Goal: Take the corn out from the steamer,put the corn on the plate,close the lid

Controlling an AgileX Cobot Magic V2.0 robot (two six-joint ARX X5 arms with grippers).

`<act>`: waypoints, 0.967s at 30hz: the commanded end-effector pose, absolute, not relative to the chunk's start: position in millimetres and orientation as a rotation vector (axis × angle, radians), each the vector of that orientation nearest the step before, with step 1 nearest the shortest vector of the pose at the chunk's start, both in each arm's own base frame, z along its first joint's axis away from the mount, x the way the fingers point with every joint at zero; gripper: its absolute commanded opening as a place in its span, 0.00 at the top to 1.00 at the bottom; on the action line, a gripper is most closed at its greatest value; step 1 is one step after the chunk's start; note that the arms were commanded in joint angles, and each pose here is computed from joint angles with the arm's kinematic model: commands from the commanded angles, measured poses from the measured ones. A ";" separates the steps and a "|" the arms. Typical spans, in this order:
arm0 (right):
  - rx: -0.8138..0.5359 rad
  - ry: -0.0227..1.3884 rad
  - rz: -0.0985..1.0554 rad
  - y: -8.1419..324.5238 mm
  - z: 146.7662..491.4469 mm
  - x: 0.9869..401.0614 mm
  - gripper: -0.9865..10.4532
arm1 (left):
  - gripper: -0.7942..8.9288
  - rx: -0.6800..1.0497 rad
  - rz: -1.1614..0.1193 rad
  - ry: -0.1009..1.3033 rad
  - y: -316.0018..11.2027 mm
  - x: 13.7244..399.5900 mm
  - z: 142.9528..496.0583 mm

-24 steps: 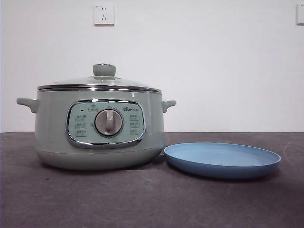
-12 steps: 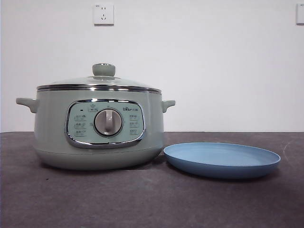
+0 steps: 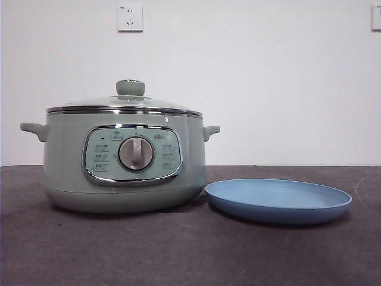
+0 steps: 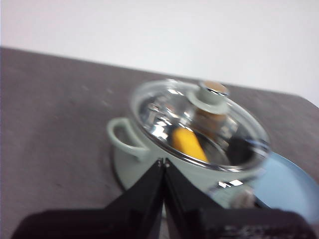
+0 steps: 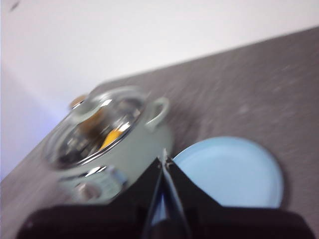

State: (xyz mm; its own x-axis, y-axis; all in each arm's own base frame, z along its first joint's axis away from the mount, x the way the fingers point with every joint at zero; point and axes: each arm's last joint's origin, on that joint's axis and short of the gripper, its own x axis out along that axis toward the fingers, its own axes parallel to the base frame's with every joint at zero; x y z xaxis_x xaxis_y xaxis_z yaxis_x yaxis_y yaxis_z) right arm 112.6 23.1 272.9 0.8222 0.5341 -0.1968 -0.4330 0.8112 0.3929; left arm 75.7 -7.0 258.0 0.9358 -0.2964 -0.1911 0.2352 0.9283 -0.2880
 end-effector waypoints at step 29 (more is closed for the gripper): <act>0.129 0.717 0.843 36.2 335.8 145.8 0.36 | 0.34 -0.264 -0.539 0.513 -13.3 99.1 303.4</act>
State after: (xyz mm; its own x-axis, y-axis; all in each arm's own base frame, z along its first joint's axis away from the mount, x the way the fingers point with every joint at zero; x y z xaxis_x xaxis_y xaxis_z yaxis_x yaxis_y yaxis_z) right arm 145.8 35.9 334.7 0.4449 0.7207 -0.5316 -0.6377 0.6718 0.3770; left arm 99.1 -13.3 301.3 0.7321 -0.5468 -0.4062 0.4087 0.8297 -0.3803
